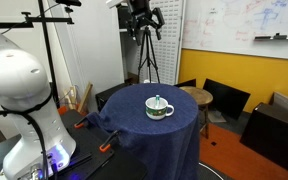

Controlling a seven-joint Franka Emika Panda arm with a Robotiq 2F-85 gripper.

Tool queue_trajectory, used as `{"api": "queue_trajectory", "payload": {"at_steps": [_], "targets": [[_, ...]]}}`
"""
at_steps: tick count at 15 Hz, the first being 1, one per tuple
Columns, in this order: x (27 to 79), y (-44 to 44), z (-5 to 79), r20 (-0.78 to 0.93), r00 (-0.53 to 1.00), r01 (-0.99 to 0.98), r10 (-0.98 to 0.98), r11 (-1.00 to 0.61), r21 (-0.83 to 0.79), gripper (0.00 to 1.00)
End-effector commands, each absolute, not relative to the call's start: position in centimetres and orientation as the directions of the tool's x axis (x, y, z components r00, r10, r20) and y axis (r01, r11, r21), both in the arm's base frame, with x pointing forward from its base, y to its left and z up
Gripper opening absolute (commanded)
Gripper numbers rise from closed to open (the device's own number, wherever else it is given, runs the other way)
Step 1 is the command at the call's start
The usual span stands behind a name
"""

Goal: Put the marker in the mug on the table

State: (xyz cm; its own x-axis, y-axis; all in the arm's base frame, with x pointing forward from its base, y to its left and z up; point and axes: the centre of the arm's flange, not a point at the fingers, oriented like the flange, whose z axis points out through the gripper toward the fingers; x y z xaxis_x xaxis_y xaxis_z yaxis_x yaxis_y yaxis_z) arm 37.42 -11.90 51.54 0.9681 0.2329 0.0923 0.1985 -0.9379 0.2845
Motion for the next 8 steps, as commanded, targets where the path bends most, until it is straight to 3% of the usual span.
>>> {"api": "queue_trajectory", "payload": {"at_steps": [1,8], "targets": [[34.5,-15.2,50.6,0.166,0.95,0.208,0.265,-0.933,0.295,1.0],[33.0,-19.4,48.7,0.269,0.884,0.302,0.382,-0.907,0.295,1.0]]}}
